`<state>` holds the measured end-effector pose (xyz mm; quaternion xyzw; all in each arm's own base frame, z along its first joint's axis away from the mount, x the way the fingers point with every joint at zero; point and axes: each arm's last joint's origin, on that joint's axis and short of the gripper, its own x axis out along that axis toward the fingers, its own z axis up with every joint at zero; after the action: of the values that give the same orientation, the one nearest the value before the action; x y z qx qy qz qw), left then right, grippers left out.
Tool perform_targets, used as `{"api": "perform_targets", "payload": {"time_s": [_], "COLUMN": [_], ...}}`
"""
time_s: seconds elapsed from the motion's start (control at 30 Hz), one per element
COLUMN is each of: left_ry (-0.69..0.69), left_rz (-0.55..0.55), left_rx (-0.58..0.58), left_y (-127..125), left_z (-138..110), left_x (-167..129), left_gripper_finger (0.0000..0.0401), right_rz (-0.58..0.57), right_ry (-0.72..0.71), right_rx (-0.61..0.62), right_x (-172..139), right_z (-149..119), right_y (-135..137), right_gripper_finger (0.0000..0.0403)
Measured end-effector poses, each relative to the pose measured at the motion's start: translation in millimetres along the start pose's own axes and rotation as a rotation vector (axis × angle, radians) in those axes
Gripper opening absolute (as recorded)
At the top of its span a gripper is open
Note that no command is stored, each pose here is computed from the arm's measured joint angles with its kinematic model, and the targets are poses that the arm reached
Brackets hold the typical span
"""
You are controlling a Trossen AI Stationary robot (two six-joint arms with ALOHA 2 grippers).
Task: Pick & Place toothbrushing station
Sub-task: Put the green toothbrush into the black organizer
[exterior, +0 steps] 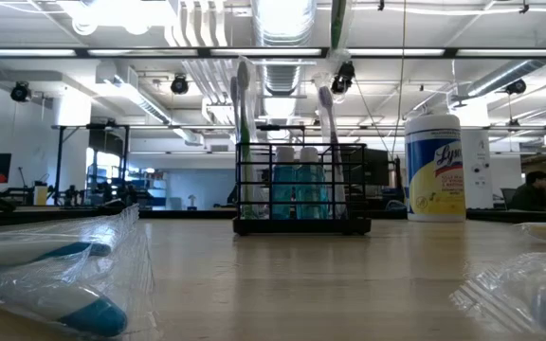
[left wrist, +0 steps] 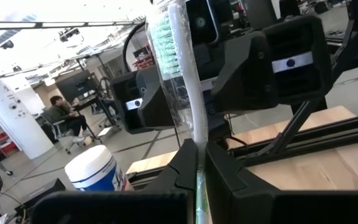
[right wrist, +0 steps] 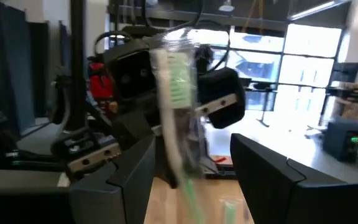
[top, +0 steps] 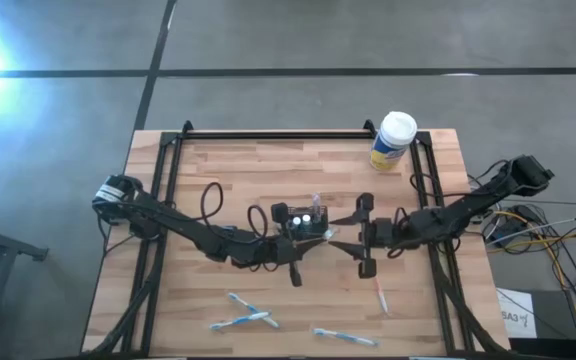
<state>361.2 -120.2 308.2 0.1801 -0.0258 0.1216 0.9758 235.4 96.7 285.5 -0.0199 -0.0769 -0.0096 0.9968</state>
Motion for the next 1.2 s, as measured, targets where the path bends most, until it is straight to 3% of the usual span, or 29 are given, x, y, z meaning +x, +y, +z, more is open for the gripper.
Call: {"api": "perform_targets", "payload": {"time_s": [0.17,0.43,0.83,1.1,1.2], "left_ry": [0.01,0.016,0.028,0.038,0.039], "left_rz": [0.004,0.014,0.007,0.004,0.005], "left_rx": [0.005,0.008,-0.007,-0.008,-0.007], "left_y": [2,6,12,12,12], "left_z": [-2,-4,-8,-10,-10], "left_x": [2,5,9,9,9], "left_gripper_finger": [0.0011,0.0011,0.0011,0.0011,0.0012], "right_rz": [0.023,0.042,0.018,0.019,0.018], "right_ry": [-0.002,0.011,0.017,0.033,0.033], "right_rx": [0.019,0.021,0.003,-0.032,-0.047], "right_x": [2,3,6,9,9], "right_z": [-1,-2,-4,-9,-9], "right_y": [-3,-5,-10,-12,-12], "right_gripper_finger": [0.02,0.0162,0.0089,0.0019,0.0016]}}
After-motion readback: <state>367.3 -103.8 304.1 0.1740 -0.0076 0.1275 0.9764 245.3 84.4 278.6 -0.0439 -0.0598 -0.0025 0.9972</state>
